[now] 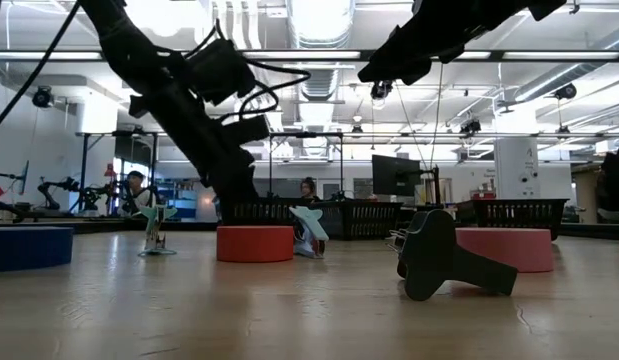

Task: Pick and place Stapler, Stapler remover, tape
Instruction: Put the green stapler into the left black basket, then put the yellow stapler into the left black basket

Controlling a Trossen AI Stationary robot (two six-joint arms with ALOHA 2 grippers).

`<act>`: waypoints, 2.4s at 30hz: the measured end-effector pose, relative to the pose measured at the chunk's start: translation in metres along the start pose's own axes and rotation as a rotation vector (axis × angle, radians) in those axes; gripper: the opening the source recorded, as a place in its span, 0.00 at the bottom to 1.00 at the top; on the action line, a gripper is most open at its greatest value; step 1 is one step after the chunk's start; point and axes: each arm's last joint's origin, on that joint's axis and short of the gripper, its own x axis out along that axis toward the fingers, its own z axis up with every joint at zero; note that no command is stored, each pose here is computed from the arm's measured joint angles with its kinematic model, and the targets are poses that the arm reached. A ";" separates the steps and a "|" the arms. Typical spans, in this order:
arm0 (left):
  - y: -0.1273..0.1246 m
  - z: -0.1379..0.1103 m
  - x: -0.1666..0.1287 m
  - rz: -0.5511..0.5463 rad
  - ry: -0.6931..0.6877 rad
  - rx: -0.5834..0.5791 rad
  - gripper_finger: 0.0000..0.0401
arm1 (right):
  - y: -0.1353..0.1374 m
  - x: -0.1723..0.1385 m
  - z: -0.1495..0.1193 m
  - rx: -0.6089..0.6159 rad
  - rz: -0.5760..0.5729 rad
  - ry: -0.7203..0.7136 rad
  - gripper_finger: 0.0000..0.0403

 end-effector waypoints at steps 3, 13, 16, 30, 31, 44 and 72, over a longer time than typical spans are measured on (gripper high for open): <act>0.002 0.001 -0.001 0.047 -0.009 0.000 0.38 | 0.000 0.000 0.000 0.001 -0.001 0.001 0.48; -0.008 0.028 -0.013 -0.006 -0.100 0.029 0.45 | 0.000 0.000 -0.001 0.003 0.000 0.003 0.48; -0.016 0.039 -0.021 -0.041 -0.144 0.042 0.45 | 0.000 0.001 -0.003 0.002 0.000 0.008 0.48; -0.081 0.047 -0.055 -0.370 -0.233 0.233 0.44 | 0.002 0.003 -0.025 0.176 -0.003 0.099 0.48; -0.084 0.046 -0.057 -0.379 -0.233 0.243 0.44 | 0.004 0.003 -0.026 0.197 0.000 0.114 0.48; -0.093 0.042 -0.061 -0.401 -0.230 0.280 0.44 | 0.088 -0.017 -0.055 0.562 0.111 0.370 0.48; -0.092 0.056 -0.065 -0.326 -0.311 0.456 0.44 | 0.188 -0.003 -0.079 1.093 -0.393 0.968 0.48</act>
